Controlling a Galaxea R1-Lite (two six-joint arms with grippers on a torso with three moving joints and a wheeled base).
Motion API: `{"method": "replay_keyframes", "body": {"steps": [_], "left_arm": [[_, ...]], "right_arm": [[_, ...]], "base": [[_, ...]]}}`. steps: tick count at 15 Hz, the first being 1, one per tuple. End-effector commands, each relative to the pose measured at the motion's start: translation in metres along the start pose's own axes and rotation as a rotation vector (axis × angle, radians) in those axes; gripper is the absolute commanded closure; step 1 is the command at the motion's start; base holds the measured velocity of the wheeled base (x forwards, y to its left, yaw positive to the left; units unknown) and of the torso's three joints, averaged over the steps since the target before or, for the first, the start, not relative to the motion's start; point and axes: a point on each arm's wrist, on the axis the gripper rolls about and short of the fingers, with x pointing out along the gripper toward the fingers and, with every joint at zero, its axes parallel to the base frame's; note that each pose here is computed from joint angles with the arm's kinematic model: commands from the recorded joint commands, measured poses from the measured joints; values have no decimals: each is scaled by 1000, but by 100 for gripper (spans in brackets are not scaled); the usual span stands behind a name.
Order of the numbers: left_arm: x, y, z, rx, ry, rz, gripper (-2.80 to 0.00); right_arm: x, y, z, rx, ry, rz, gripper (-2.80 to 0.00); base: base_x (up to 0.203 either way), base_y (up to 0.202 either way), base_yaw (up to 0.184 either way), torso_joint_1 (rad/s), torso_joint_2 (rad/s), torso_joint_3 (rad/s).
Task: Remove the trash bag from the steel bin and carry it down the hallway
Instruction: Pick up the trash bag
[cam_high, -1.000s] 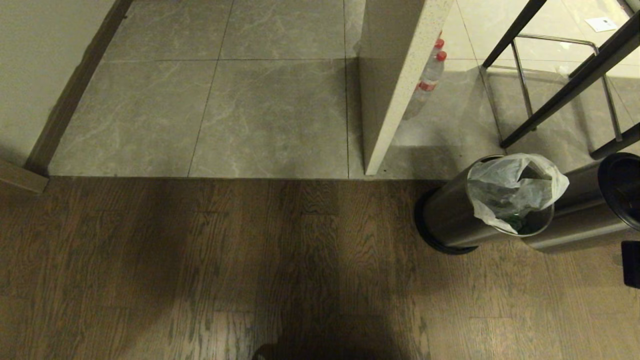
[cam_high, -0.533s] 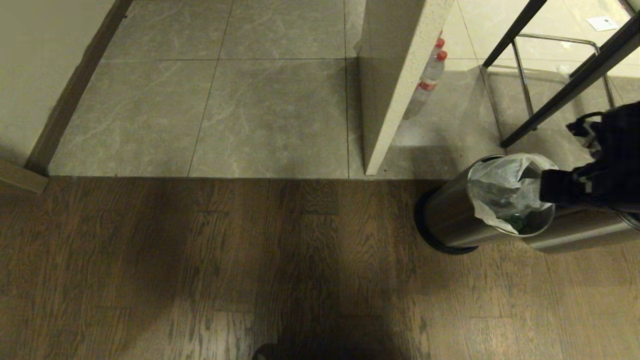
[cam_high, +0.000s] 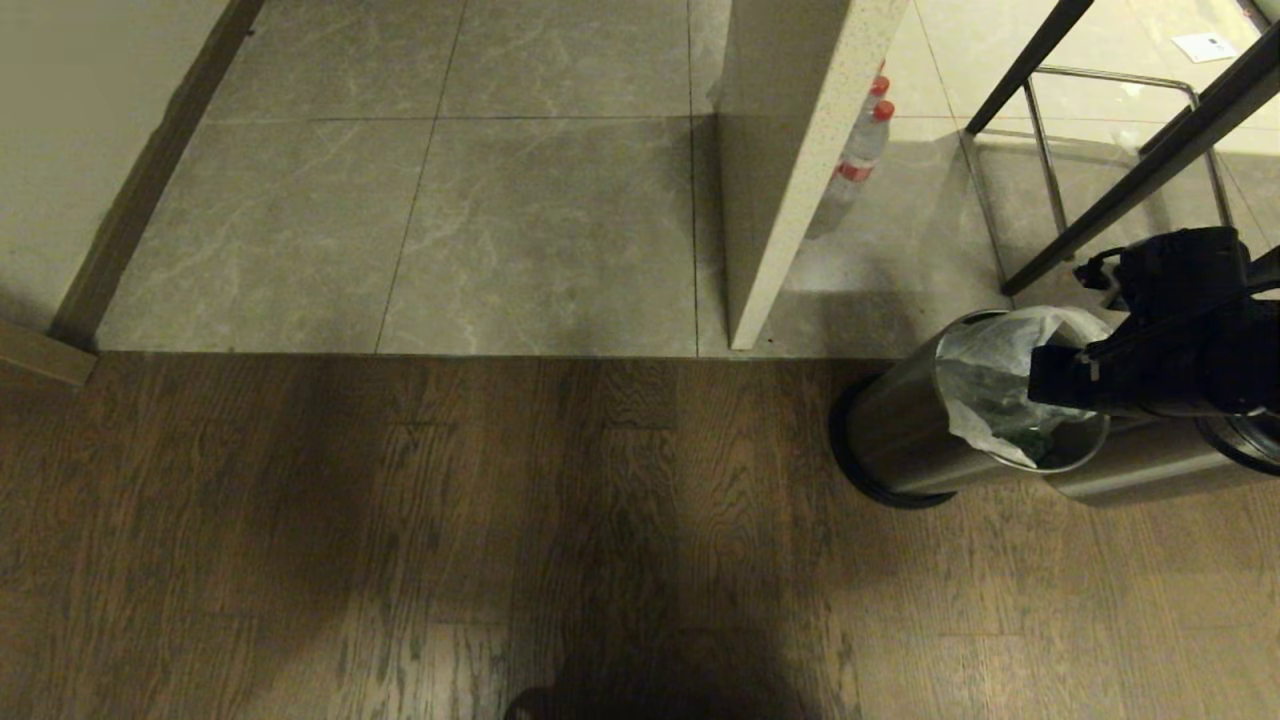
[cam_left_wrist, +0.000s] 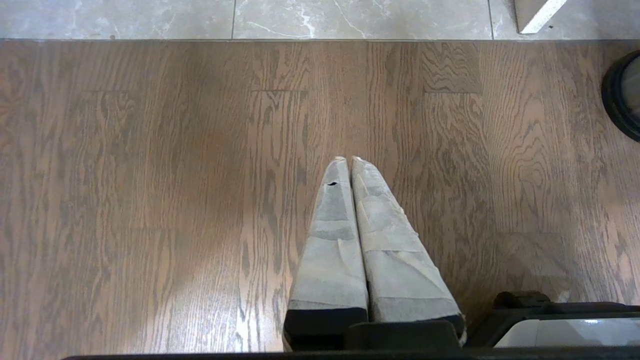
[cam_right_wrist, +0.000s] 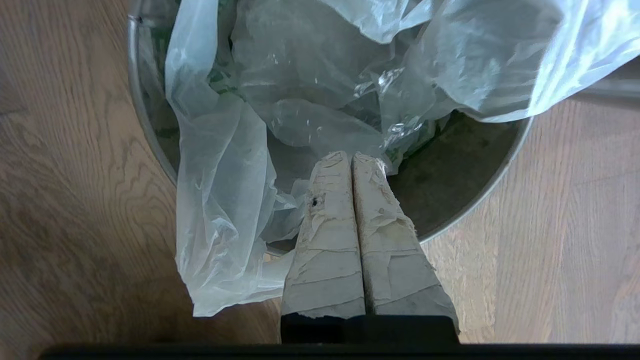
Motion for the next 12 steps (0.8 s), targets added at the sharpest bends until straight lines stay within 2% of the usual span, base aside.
{"method": "replay_keyframes", "body": {"steps": [1, 4, 6, 12], "left_arm": [[0, 0, 0, -1, 0, 1, 0], [0, 0, 0, -1, 2, 2, 0], [0, 0, 0, -1, 0, 2, 0], [0, 0, 0, -1, 0, 2, 0]], "right_arm": [[1, 0, 0, 0, 2, -1, 0], [2, -1, 0, 1, 2, -4, 0], [1, -12, 21, 34, -59, -30, 0], [2, -16, 21, 37, -55, -37, 0]], "base": [[0, 0, 0, 0, 0, 0], [0, 0, 0, 0, 0, 0], [0, 0, 0, 0, 0, 0], [0, 0, 0, 0, 0, 0]]}}
